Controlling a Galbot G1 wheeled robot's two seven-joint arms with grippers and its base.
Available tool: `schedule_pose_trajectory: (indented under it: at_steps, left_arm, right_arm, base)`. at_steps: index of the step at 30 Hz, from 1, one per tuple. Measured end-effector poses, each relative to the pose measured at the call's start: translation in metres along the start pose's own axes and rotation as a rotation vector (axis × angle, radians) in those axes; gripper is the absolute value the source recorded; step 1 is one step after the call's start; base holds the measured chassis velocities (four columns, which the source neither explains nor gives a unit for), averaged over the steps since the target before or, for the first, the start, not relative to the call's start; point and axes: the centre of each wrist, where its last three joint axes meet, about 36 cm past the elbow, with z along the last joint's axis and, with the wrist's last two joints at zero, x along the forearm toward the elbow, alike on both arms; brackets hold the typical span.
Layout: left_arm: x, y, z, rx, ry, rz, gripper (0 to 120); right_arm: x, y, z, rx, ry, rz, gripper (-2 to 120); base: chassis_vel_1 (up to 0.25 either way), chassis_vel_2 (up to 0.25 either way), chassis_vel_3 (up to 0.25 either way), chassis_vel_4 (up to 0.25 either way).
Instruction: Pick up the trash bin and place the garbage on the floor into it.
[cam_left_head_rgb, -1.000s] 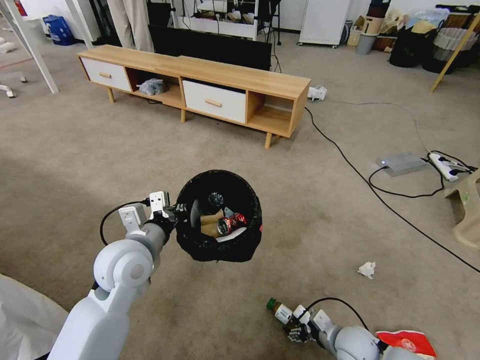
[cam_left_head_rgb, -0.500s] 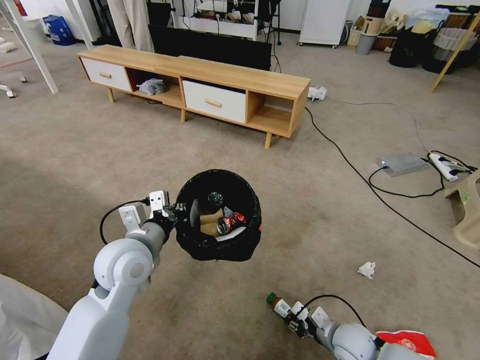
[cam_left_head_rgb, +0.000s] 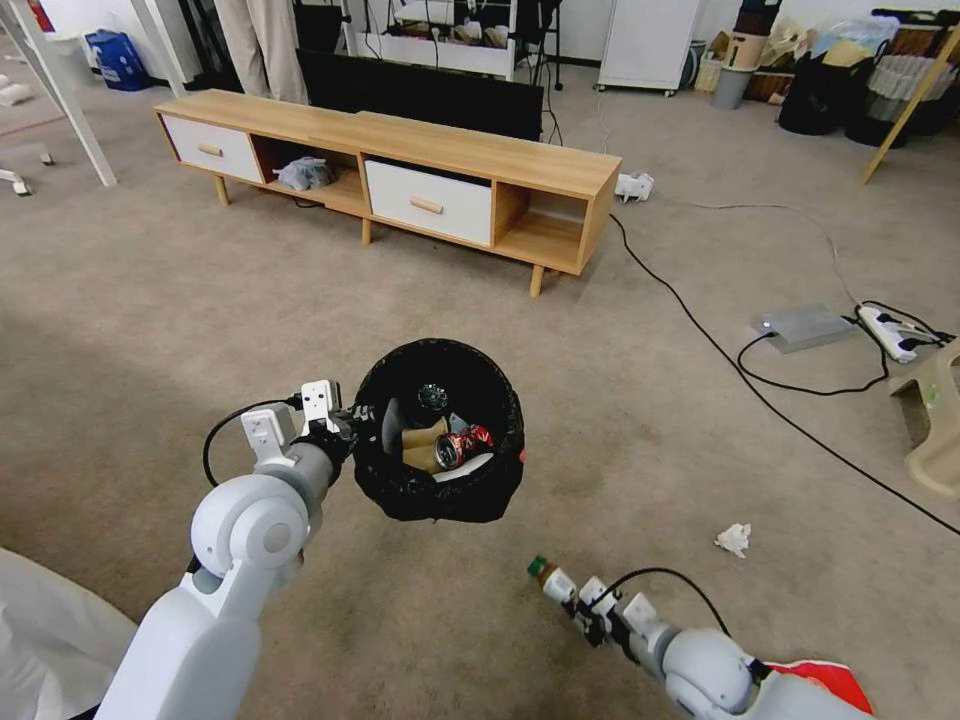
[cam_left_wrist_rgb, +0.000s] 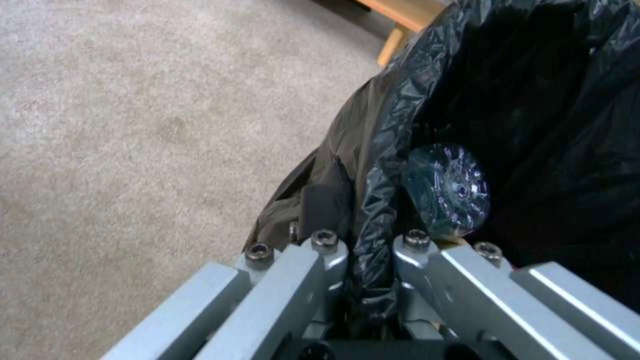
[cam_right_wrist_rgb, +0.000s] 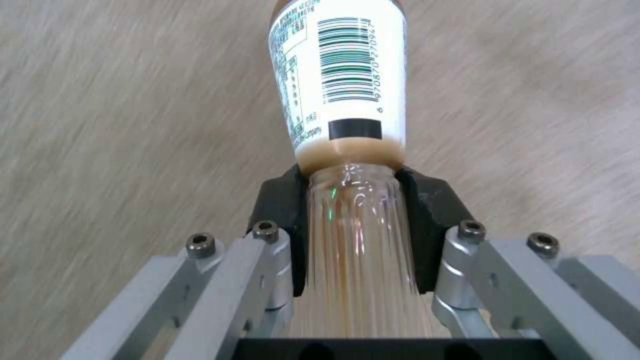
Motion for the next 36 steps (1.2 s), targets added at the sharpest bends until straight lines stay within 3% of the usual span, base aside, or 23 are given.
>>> schedule_pose_trajectory:
  at_steps: [8, 20, 36]
  left_arm:
    - [0.001, 0.001, -0.002, -0.001, 0.029, -0.017, 0]
    - [0.011, 0.003, -0.003, -0.009, 0.039, -0.028, 0]
    - [0.005, 0.005, -0.003, -0.007, 0.063, -0.033, 0]
  right_arm:
    - [0.007, -0.046, -0.043, -0.043, -0.210, 0.141, 26]
    - [0.023, -0.055, -0.079, -0.067, -0.378, 0.219, 26]
    - [0.059, -0.075, -0.139, -0.062, -0.609, 0.270, 26]
  base:
    - [0.000, 0.000, 0.000, 0.000]
    - [0.000, 0.000, 0.000, 0.000]
    - [0.000, 0.000, 0.000, 0.000]
